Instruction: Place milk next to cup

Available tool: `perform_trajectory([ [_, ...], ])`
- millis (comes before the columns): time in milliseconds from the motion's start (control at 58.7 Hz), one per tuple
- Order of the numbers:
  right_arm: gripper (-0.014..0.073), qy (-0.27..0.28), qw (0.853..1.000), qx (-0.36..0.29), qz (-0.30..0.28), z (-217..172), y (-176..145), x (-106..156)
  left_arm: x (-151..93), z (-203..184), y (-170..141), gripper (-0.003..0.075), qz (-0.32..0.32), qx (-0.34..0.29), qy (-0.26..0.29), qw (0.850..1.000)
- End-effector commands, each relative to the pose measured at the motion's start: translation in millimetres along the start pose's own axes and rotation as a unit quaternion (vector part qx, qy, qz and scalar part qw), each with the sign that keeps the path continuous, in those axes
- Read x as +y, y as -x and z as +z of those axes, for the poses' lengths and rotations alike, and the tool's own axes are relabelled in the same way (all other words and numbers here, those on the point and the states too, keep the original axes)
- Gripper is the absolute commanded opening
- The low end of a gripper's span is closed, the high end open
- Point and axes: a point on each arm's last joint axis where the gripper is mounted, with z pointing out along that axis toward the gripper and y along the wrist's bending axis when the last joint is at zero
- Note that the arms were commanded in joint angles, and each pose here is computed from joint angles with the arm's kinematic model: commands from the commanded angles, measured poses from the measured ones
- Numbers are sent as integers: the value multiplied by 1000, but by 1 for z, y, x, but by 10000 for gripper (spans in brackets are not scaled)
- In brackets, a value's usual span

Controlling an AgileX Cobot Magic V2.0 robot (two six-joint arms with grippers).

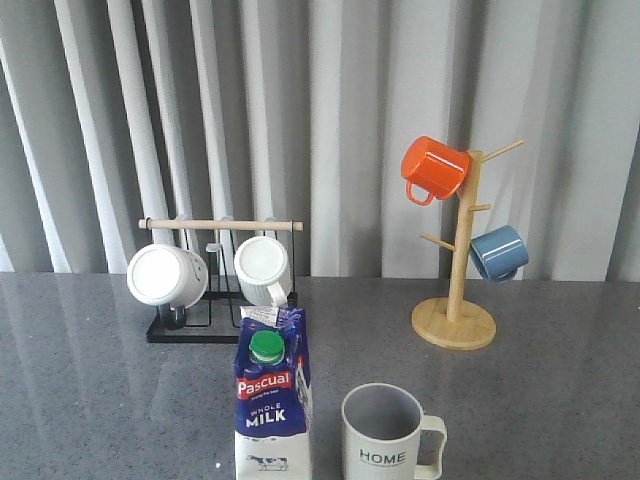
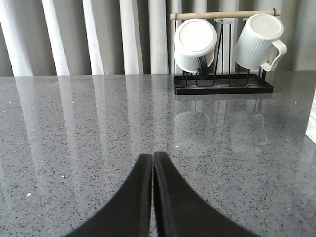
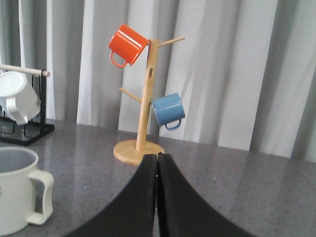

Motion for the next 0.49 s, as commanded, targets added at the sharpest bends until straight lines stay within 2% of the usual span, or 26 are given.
perform_trajectory([
  [0,-9,-4,999,-37,-7,-14,-14,2,0,-2,13,-8,-4,-48,-3,999],
  [119,-9,-6,999,-35,6,-28,-48,7,0,-2,13,-8,-4,-48,-3,999],
  [273,-9,-10,1000,10,17,-34,-58,7,0,-2,12,-8,-4,-47,-3,999],
  [477,-9,-4,999,14,29,-34,-59,7,0,-2,12,-8,-4,-47,-3,999],
])
